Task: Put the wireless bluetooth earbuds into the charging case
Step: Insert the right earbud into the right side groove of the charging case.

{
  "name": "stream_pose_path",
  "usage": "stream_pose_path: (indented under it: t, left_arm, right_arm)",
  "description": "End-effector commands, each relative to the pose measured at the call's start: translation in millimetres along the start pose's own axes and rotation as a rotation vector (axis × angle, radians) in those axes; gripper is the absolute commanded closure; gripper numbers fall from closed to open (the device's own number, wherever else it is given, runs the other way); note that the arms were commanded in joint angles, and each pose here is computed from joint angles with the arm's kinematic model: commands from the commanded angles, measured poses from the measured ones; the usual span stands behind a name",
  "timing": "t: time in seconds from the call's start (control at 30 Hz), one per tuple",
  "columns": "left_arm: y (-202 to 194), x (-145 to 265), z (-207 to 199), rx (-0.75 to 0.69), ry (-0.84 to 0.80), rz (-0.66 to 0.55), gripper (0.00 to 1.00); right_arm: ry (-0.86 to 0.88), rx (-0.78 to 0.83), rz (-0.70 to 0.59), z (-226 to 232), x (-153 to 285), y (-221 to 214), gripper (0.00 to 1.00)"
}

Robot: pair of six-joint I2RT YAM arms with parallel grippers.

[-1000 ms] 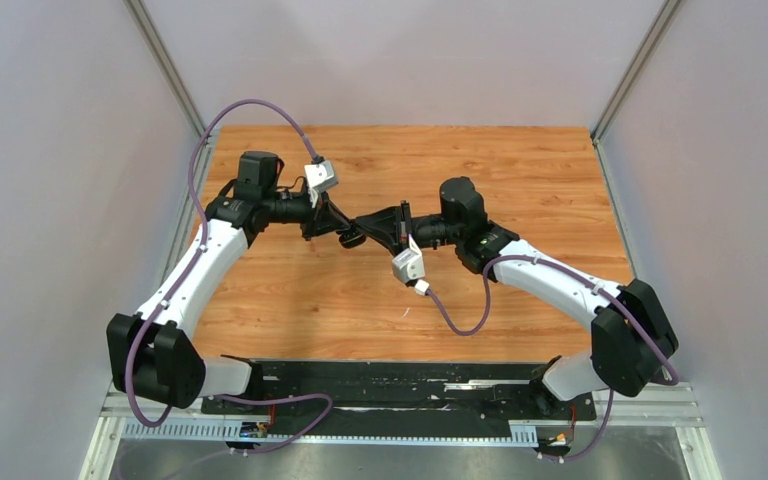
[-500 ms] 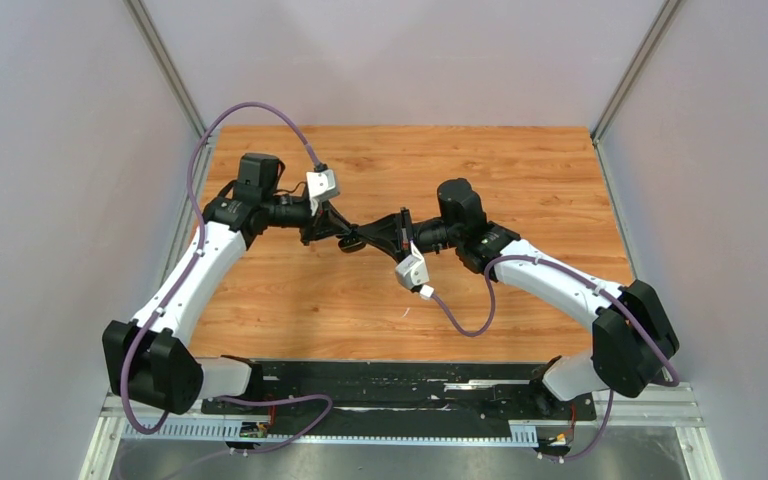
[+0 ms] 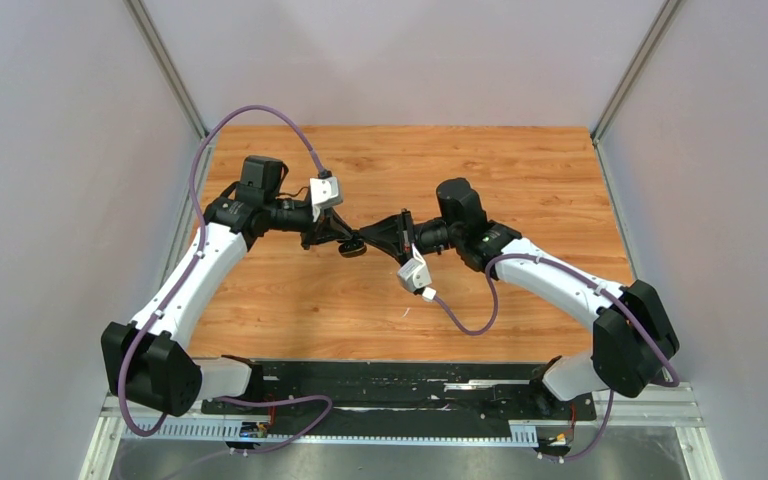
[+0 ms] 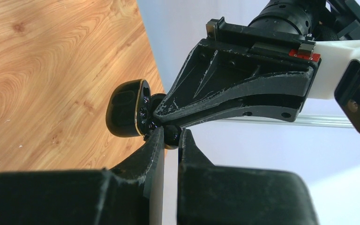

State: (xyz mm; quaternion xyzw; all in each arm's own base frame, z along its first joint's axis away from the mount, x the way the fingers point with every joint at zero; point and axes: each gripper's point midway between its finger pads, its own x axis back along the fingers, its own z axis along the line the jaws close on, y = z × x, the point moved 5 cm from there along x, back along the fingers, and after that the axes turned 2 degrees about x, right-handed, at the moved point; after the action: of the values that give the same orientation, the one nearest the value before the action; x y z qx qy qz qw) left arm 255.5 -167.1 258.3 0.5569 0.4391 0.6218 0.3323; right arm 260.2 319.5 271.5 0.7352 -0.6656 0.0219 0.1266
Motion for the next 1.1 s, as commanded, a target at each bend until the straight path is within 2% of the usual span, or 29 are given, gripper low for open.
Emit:
stream_pose_path:
  t: [0.0, 0.1, 0.13, 0.4, 1.07]
  left_arm:
    - [24, 8, -3, -0.092, 0.003, -0.047, 1.00]
    - [23, 7, -3, -0.092, 0.000, -0.043, 1.00]
    - [23, 7, -5, -0.050, -0.003, -0.043, 1.00]
    - [25, 1, 0, -0.113, -0.002, -0.031, 1.00]
    - [30, 2, 1, -0.113, 0.010, -0.028, 1.00]
  right_arm:
    - [-0.016, 0.041, -0.042, -19, 0, 9, 1.00]
    - [-0.019, 0.033, -0.041, -21, 1, 10, 1.00]
    - [-0.019, 0.032, -0.042, -21, 1, 10, 1.00]
    - [-0.032, 0.031, -0.068, -26, -1, 11, 1.00]
    - [0.011, 0.032, -0.077, -15, -1, 13, 1.00]
